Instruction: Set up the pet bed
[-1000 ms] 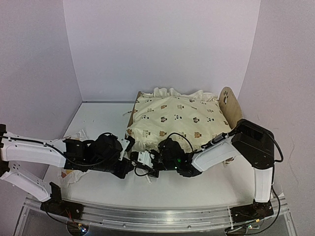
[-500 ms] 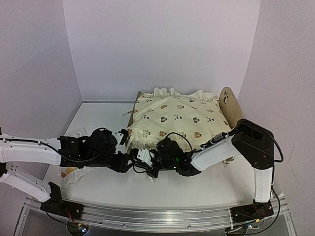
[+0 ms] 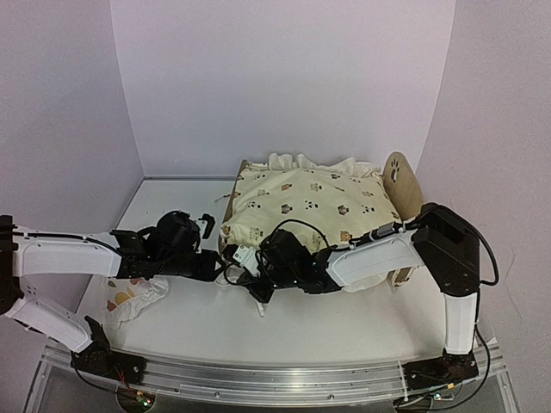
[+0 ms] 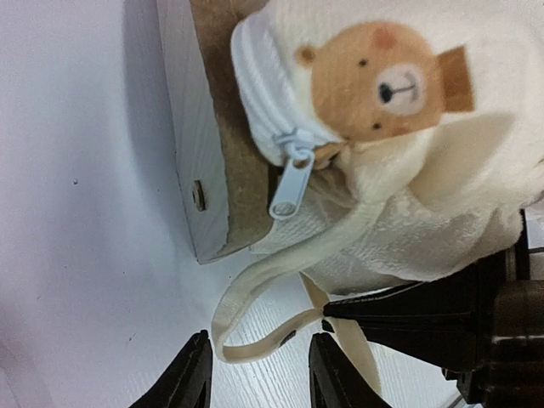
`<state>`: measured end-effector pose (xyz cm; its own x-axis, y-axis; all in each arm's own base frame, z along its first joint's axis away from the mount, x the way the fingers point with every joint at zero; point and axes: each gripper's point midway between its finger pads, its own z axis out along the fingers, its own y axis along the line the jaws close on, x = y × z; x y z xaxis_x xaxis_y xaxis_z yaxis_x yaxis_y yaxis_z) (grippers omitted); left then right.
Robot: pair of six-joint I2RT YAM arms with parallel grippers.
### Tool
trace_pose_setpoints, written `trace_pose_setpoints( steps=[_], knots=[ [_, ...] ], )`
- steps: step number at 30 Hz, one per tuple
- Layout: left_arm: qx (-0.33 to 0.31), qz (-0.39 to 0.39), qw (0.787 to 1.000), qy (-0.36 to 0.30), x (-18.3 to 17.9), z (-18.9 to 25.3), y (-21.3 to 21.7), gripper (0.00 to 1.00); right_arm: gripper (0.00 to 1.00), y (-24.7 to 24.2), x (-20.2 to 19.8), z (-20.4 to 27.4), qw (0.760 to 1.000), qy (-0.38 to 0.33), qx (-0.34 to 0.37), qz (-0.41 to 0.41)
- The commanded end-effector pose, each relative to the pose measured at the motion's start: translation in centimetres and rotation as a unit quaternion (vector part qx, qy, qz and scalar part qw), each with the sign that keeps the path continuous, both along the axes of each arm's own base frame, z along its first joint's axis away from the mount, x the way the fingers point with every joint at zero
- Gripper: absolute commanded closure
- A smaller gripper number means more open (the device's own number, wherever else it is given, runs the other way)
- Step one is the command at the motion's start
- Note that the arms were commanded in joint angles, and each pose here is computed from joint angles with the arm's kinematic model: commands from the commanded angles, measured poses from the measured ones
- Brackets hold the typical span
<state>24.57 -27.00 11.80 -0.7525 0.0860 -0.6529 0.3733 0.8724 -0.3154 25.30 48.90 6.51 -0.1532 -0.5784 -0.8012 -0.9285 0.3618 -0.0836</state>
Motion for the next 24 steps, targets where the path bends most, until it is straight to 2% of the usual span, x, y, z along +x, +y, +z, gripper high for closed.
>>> trace_pose_setpoints(
  steps=[1,9,13,18,22,24],
  knots=[
    [-0.022,-0.025,0.999,0.007,0.3,-1.0,-1.4,0.60,1.00,0.0,0.3,2.9,1.000,0.005,0.009,-0.025],
    [-0.003,-0.019,1.000,0.011,1.0,-3.2,-1.5,0.61,1.00,-0.3,-0.1,3.4,1.000,0.015,0.009,-0.024],
    [-0.007,-0.025,1.000,0.011,1.2,-3.8,-2.0,0.66,1.00,-0.4,-0.3,3.6,1.000,0.019,0.012,-0.022],
    [-0.005,-0.020,1.000,0.001,2.0,-4.0,-2.3,0.78,1.00,-0.5,-0.5,3.9,0.999,0.020,0.014,-0.021],
    [-0.008,-0.022,1.000,-0.002,2.0,-3.9,-2.4,0.97,1.00,-0.6,-0.5,4.0,0.999,0.022,0.013,-0.024],
    [-0.010,-0.024,1.000,-0.003,1.9,-3.8,-2.3,1.00,1.00,-0.7,-0.4,3.8,0.999,0.027,0.009,-0.027]
  ],
)
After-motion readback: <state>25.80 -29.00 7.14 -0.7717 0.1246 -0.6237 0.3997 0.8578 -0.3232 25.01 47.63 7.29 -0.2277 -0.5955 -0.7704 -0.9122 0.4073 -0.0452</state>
